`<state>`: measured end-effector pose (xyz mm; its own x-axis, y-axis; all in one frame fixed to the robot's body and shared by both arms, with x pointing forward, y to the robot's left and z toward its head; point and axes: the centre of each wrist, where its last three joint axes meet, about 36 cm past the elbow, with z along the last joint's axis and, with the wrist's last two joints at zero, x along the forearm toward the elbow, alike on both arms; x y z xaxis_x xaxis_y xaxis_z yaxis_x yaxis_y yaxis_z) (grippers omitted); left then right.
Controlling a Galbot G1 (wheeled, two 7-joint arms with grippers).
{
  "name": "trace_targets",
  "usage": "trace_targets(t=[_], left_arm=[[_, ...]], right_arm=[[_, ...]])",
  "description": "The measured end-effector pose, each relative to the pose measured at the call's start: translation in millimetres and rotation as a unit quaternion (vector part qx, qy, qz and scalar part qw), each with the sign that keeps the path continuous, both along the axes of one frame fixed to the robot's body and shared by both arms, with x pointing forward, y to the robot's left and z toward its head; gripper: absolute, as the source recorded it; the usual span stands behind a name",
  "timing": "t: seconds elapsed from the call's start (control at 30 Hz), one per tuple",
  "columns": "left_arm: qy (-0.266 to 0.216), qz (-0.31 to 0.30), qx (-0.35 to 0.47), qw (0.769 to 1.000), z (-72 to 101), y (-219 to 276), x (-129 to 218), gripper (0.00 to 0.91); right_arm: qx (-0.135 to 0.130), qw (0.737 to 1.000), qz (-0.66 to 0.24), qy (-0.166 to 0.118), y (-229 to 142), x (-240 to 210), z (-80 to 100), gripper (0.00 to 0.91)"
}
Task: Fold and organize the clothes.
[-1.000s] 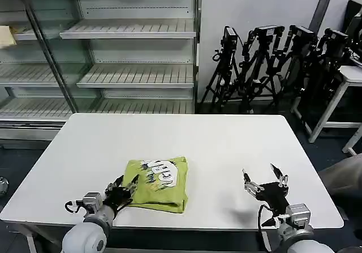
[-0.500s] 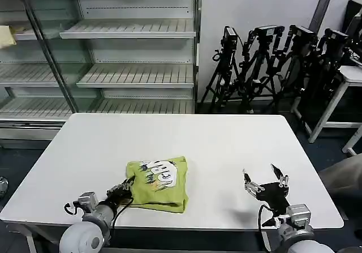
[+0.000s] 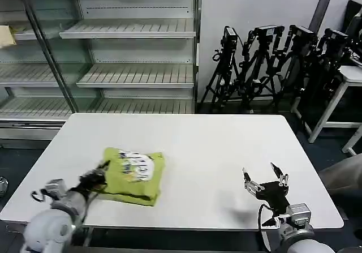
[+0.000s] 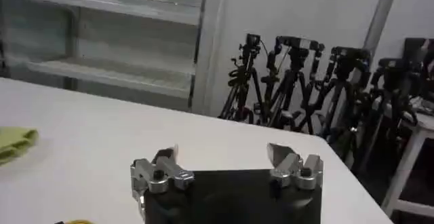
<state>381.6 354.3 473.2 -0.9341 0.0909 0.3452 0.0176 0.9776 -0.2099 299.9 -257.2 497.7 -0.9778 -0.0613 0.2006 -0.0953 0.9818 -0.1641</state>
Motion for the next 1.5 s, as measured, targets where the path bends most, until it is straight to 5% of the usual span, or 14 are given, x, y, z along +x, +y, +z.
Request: trace_targets(t=[0.33,0.53,0.67,0.9,1.1,1.5], left_arm=[[-0.043,0.048,0.151,0.986,63.6,88.5,-0.8,0.01],[-0.053,0.039,0.257,0.964,77.0,77.4,-7.9,0.0],[-0.061,0.01,0.3,0.952,65.4,38.0,-13.6,0.0],[-0.081,-0.065,0.319,0.942,14.6,-57.7,-23.9,0.01],[-0.102,-0.125,0.311,0.937,-12.6,-135.3,-31.6,0.01],[-0.103,-0.142,0.236,0.956,-18.3,-219.0,-27.0,0.01]], right_arm=[[-0.001,1.0,0.002,0.002,-0.1,1.4,-3.6,0.907],[-0.005,1.0,-0.002,0.006,-4.1,0.6,-6.3,0.907],[-0.006,1.0,-0.005,0.007,-6.5,-0.5,-7.6,0.907],[-0.01,1.0,-0.009,0.006,-9.8,0.0,-7.5,0.907],[-0.012,1.0,-0.013,0.006,-12.3,1.9,-7.7,0.907],[-0.015,1.0,0.001,-0.007,-16.0,19.1,-5.5,0.907]])
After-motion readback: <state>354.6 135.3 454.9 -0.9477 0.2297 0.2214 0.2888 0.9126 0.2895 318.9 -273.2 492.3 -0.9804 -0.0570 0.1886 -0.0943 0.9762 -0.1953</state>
